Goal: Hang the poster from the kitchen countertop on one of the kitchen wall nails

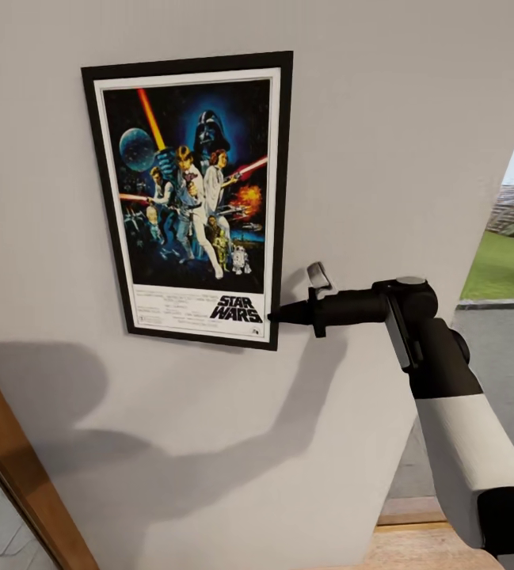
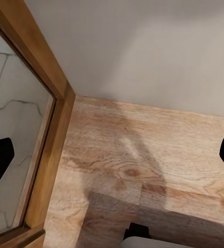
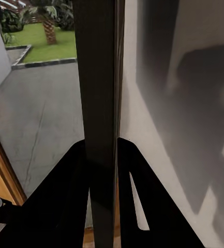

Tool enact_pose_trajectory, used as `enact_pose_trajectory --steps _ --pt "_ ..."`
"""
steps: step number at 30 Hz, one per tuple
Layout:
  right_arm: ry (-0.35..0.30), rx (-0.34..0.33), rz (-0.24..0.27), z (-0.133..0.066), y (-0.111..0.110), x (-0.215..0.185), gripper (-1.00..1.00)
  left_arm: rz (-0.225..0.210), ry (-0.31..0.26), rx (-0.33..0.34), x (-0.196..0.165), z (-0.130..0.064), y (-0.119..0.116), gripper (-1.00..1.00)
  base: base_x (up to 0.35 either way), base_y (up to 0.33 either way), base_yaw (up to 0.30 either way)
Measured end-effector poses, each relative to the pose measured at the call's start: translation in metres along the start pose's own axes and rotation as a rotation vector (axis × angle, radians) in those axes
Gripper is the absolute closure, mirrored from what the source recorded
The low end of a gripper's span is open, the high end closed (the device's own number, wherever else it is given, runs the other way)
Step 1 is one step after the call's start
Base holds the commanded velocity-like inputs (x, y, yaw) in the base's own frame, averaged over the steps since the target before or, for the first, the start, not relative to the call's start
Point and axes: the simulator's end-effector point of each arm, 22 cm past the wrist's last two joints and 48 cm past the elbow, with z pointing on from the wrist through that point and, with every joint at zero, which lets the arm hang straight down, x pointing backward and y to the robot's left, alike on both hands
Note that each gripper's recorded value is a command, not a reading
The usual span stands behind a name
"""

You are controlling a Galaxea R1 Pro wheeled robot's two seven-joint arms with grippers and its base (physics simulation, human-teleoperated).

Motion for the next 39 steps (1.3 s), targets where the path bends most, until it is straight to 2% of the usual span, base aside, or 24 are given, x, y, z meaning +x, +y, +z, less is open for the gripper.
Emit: enact_pose_trajectory --steps 39 --pt "-0.005 0.004 0.006 -0.0015 -0.0004 -0.0016 1.0 0.0 -0.001 0.0 -0.0005 0.0 0.0002 -1.0 0.0 0.0 0.0"
